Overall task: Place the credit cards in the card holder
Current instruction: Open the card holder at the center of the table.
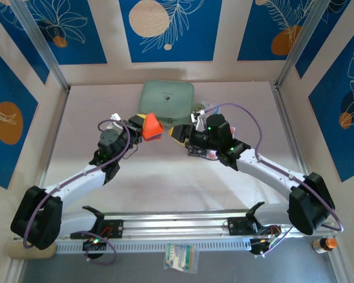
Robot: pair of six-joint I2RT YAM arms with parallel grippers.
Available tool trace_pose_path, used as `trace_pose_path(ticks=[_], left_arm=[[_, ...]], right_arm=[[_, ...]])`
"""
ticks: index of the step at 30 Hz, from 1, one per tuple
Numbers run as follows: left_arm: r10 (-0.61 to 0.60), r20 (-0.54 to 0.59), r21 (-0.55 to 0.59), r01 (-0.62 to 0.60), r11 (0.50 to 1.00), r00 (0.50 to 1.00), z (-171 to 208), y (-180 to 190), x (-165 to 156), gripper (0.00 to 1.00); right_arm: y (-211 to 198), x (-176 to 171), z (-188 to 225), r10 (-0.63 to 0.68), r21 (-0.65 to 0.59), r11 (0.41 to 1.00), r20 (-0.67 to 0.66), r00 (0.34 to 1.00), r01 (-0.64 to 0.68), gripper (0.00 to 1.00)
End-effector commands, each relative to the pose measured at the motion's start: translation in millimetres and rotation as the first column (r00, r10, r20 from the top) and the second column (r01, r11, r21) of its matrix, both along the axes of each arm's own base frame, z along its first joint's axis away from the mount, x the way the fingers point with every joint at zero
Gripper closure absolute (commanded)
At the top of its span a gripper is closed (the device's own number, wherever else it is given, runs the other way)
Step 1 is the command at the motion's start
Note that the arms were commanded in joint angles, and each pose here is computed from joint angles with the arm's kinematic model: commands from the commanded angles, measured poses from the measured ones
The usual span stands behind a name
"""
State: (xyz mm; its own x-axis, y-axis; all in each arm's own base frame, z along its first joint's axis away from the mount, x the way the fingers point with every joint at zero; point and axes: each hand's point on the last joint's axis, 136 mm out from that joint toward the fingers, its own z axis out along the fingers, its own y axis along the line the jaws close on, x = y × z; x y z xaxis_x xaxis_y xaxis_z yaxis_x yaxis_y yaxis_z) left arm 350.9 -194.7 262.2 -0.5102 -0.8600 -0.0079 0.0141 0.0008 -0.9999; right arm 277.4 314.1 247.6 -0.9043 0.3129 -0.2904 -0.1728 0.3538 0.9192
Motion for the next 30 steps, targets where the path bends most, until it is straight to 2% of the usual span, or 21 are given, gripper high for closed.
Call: trace_pose_path(ticks=[1,11,30], left_arm=[[0.034,0.072,-0.109,-0.026,0.994,0.997,41.8,0.8,1.2,1.0],[0.023,0.086,-0.114,-0.013,0.993,0.996,49.0,-5.4,2.1,1.0],[-0.02,0.08,-0.094,0.028,0.995,0.997,39.5,-20.9,-3.8,1.0]], right_arm=[[20.4,-4.3,21.4,0.056,0.137,0.989,0.009,0.998,-0.056,0.51],[37.1,-5.5,10.9,0.075,0.171,0.983,-0.032,0.997,-0.068,0.51],[20.6,9.7,20.9,0.034,0.18,0.983,-0.022,0.999,-0.029,0.52]])
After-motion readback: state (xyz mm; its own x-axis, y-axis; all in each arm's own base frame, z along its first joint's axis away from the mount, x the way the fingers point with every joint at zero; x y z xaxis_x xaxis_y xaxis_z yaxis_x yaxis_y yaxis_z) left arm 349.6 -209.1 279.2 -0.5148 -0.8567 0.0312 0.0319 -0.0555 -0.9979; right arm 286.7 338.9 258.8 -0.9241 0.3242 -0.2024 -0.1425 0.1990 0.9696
